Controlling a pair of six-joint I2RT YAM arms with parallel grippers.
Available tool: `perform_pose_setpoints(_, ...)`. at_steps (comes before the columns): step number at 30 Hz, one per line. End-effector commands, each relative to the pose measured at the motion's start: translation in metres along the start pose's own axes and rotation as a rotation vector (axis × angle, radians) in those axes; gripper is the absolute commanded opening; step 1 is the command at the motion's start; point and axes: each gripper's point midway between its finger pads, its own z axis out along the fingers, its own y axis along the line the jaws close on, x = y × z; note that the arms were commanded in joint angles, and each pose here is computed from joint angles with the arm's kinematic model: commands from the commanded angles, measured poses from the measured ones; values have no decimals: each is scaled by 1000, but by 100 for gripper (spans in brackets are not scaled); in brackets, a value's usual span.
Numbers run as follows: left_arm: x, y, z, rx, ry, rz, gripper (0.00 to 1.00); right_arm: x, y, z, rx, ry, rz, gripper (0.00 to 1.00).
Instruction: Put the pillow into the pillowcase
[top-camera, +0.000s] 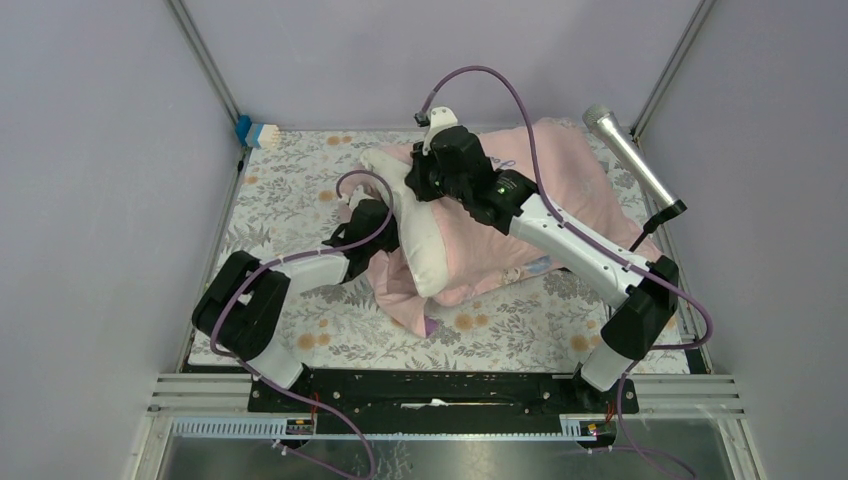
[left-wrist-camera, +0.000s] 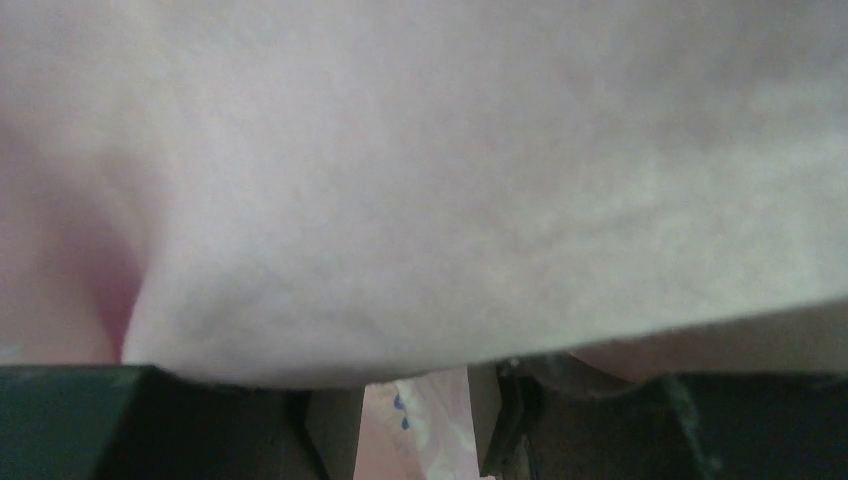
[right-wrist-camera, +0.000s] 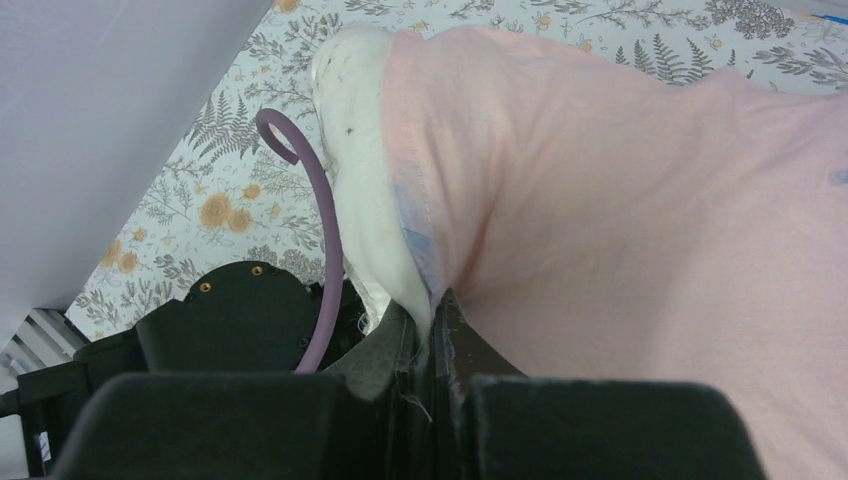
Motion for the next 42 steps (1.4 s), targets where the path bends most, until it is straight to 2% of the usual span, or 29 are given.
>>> perform_pose_setpoints(1, -28, -12, 11, -12, -126, 11, 40, -62, 19, -36, -91, -193, 62, 0)
perform_pose_setpoints(6, -33, 7, 16, -92, -173, 18, 34, -61, 16, -39, -81, -196, 55, 0)
perform_pose_setpoints(12, -31, 3, 29, -61, -163, 48, 35, -59, 17, -40, -87, -191, 55, 0)
perform_pose_setpoints(15, -26, 3, 34, -56, -140, 47, 32, -58, 15, -40, -82, -191, 53, 0)
perform_pose_setpoints(17, -24, 0, 36, -41, -130, 47, 25, -57, 15, -40, -82, -189, 52, 0)
perform_pose_setpoints(19, -23, -3, 35, -31, -121, 47, 11, -54, 13, -37, -72, -183, 45, 0)
perform_pose_setpoints(22, -26, -9, 28, -16, -124, 66, 0, -48, 5, -32, -38, -174, 30, 0)
perform_pose_setpoints(27, -30, -13, 3, 5, -131, 83, 0, -45, -9, -27, 33, -182, 11, 0)
perform_pose_setpoints(31, -26, -25, -27, 82, -108, 72, 0, -43, -29, -20, 141, -193, -33, 0)
perform_pose_setpoints(34, -25, -21, -48, 82, -104, 58, 0, -31, -34, -7, 155, -164, -74, 0)
perform_pose_setpoints(38, -25, 5, -72, -10, -126, 39, 0, -6, -29, 12, 109, -115, -68, 0)
perform_pose_setpoints(42, -17, 45, -89, -100, -138, 19, 0, 39, -21, 32, 22, -28, -52, 0)
